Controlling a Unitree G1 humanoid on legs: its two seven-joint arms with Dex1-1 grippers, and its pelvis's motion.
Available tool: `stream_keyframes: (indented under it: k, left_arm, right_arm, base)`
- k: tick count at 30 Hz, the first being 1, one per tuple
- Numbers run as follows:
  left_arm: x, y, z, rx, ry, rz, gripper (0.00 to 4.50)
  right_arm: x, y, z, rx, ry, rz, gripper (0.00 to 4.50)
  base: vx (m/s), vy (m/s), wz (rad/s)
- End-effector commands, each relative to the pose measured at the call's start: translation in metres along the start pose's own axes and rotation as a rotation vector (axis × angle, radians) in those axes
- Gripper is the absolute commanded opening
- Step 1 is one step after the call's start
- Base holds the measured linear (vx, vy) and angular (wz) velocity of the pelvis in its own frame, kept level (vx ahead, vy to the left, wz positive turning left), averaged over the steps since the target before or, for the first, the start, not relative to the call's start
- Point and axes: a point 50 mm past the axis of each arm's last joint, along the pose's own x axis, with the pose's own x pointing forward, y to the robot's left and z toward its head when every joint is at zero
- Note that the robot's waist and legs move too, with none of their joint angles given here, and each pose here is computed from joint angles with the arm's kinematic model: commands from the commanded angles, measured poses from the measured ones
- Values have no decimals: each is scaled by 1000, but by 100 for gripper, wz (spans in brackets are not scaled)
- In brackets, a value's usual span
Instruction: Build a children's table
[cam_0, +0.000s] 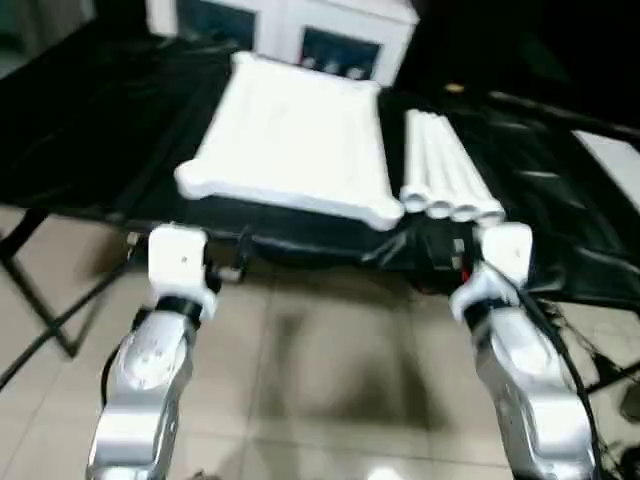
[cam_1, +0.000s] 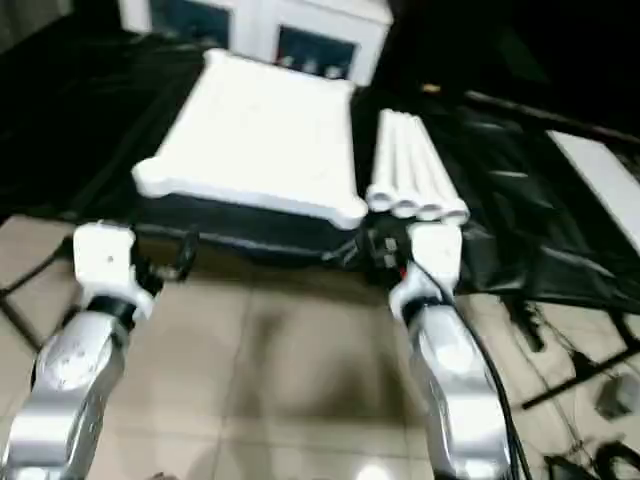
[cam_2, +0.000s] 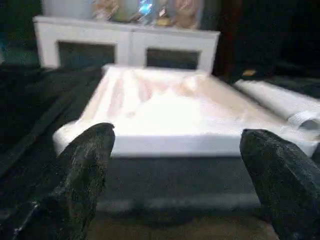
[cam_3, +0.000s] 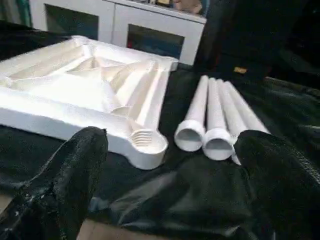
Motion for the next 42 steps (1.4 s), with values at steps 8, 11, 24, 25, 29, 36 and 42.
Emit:
stream_keyframes:
  k: [8, 11, 24, 25, 29, 36, 42]
  left_arm:
    - [5, -5, -2, 5, 30, -7, 449]
    - [6, -7, -1, 12, 27, -11, 449]
    - [10, -5, 4, 43, 14, -33, 449]
    - [10, -4, 4, 46, 14, -34, 449]
    - [11, -6, 3, 64, 19, -52, 449]
    - [9, -6, 0, 76, 31, -85, 449]
    - [5, -8, -3, 89, 44, -111, 449]
  right_arm:
    - [4, -11, 3, -8, -11, -32, 450]
    - [4, -9, 3, -12, -14, -15, 450]
    - [-5, -10, -3, -2, 3, -27, 450]
    - [-5, -11, -3, 0, 3, -30, 450]
    - [-6, -13, -3, 10, 1, -36, 450]
    - [-10, -13, -5, 17, 4, -45, 450]
    - [-21, -15, -10, 29, 13, -58, 450]
  base:
    - [133, -1, 0]
    - [175, -1, 13]
    - [93, 3, 5]
    - [122, 89, 12]
    - [149, 70, 7]
    - [123, -49, -3]
    - [154, -8, -32]
